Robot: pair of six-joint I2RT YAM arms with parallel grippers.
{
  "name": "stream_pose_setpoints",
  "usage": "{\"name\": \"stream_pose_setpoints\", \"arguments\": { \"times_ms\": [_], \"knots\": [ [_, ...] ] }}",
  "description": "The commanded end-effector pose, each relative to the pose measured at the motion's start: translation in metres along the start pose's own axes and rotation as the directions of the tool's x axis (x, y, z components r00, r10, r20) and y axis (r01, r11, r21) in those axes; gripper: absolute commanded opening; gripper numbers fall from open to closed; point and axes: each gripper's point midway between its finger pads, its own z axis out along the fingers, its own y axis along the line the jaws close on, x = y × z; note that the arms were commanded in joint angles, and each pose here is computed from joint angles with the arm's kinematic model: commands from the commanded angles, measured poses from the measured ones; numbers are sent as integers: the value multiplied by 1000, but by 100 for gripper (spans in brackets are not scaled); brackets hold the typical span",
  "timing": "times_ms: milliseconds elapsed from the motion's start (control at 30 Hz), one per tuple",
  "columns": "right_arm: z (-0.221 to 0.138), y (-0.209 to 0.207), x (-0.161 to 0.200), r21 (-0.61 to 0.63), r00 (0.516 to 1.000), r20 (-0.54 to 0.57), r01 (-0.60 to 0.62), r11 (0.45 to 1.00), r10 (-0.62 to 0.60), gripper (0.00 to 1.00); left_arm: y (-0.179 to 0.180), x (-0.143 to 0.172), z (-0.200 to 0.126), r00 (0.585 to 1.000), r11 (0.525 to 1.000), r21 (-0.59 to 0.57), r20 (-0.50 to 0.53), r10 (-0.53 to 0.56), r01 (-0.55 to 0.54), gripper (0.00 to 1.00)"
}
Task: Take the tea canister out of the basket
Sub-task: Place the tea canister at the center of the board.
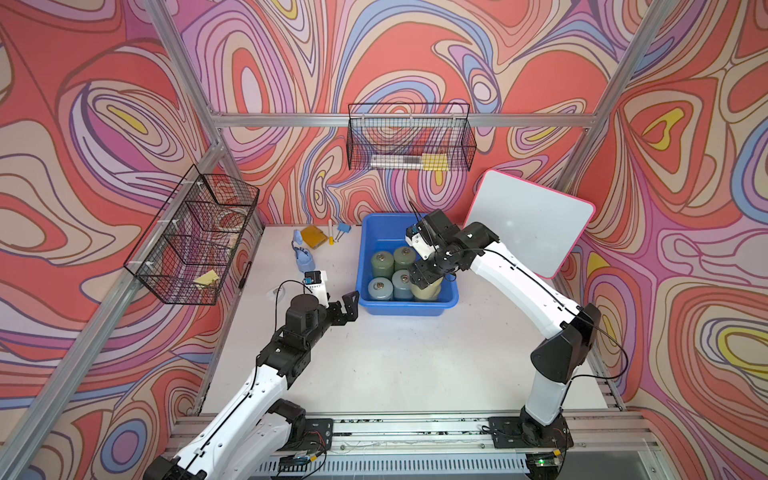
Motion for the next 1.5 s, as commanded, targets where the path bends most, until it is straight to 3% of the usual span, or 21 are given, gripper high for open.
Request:
{"name": "stream_pose_setpoints", "arguments": {
  "times_ms": [0,433,900,1167,1467],
  "knots": [
    [-32,19,-9,1,992,121,-21,1000,21,60,10,9,-2,1000,999,-38,-6,-5,5,99],
    [-19,99,44,-59,997,78,34,998,-29,60,30,7,-11,999,990,-139,34,4,1,99],
    [47,193,42,-122,986,48,165,979,-160,61,63,0,-35,992,949,-311,130,-5,45,99],
    [78,210,36,-121,982,38,188,975,-185,61,75,-3,-50,979,934,-349,204,-8,80,99],
    [99,211,40,-93,979,12,203,975,-202,63,74,-3,-50,980,936,-344,201,-10,80,99]
  ]
}}
